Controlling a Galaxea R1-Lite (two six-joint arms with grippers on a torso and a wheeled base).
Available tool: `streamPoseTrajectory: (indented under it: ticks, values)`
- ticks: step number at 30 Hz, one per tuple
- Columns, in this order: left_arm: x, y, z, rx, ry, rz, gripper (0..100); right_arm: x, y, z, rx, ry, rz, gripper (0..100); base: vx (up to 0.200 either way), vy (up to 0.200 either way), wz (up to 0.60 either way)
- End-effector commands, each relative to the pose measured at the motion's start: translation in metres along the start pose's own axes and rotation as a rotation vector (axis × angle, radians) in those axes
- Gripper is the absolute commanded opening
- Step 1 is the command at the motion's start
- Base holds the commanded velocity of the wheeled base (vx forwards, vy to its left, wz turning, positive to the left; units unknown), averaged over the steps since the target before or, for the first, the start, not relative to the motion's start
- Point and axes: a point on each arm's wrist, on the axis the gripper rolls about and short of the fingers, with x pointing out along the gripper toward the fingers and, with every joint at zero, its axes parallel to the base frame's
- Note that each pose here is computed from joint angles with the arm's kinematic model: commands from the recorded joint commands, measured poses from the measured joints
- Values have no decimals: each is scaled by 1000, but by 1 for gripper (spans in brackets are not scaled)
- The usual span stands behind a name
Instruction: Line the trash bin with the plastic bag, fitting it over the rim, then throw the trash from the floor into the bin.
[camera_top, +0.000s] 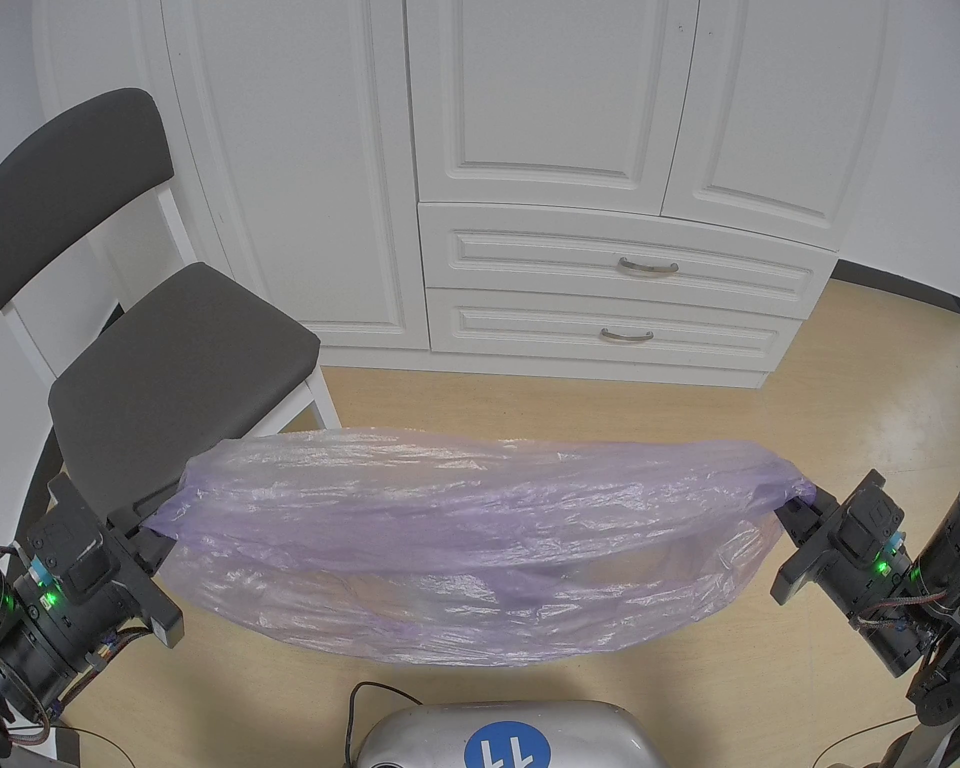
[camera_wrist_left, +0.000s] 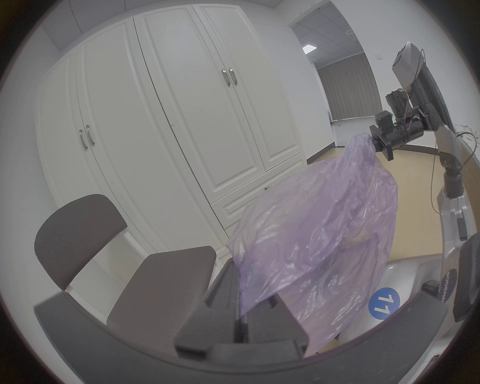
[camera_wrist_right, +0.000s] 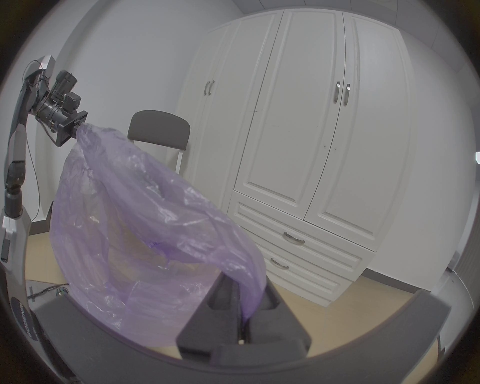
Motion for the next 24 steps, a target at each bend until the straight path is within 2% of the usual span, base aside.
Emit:
streamPoseTrajectory:
  ticks: [1,6,12,13,24]
  values:
    - [-1,4,0,1,-1,32,0,-1,1,-3,-11,10,1,0,0,0,0]
    - [-5,9,2,8,-13,58,0,-4,2,-13,-53,66,6,0,0,0,0]
    - [-4,10,3,6,-11,69,0,0,7,-24,-66,125,22,0,0,0,0]
    - [-4,11,3,7,-14,71,0,3,7,-29,-75,158,9,0,0,0,0]
    - [-8,12,3,21,-22,85,0,5,10,-33,-96,185,17,0,0,0,0]
